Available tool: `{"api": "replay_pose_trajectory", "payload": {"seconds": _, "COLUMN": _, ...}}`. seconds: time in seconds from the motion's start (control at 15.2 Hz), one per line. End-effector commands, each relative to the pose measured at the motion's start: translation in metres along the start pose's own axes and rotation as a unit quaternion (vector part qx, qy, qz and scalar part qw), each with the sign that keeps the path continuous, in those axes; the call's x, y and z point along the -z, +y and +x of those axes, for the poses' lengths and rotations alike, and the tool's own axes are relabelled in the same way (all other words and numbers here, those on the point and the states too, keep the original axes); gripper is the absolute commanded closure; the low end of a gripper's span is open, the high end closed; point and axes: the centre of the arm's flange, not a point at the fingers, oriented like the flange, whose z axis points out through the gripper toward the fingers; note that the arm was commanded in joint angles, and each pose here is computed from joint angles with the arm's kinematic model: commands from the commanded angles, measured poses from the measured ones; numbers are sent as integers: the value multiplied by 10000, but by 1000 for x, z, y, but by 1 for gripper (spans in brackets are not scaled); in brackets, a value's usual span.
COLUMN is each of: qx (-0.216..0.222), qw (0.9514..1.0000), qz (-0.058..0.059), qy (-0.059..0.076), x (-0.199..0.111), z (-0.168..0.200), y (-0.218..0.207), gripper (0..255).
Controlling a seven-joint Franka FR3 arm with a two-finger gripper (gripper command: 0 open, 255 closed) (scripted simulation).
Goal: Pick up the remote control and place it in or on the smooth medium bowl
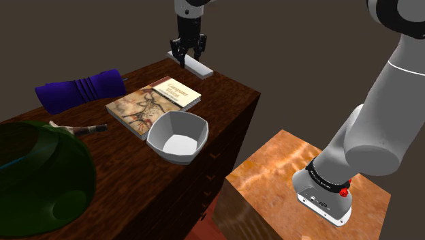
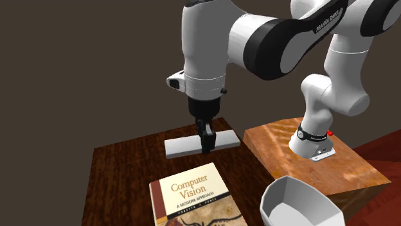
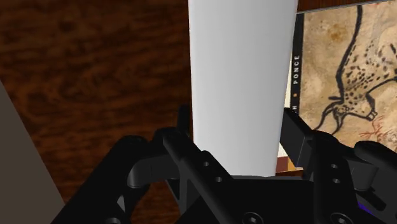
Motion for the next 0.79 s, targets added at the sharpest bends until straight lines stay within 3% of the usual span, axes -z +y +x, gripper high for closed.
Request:
{"api": "replay_pose_trajectory", "payload": {"seconds": 0.0, "qx": -7, "qw": 10000, "qz": -3, "qy": 3, "x": 0, "z": -23, "y": -19, "gripper": 255}}
{"api": "replay_pose_trajectory", "payload": {"seconds": 0.73, "qx": -7, "qw": 10000, "qz": -3, "qy": 3, "x": 2, "z": -130, "y": -117, "gripper": 255}}
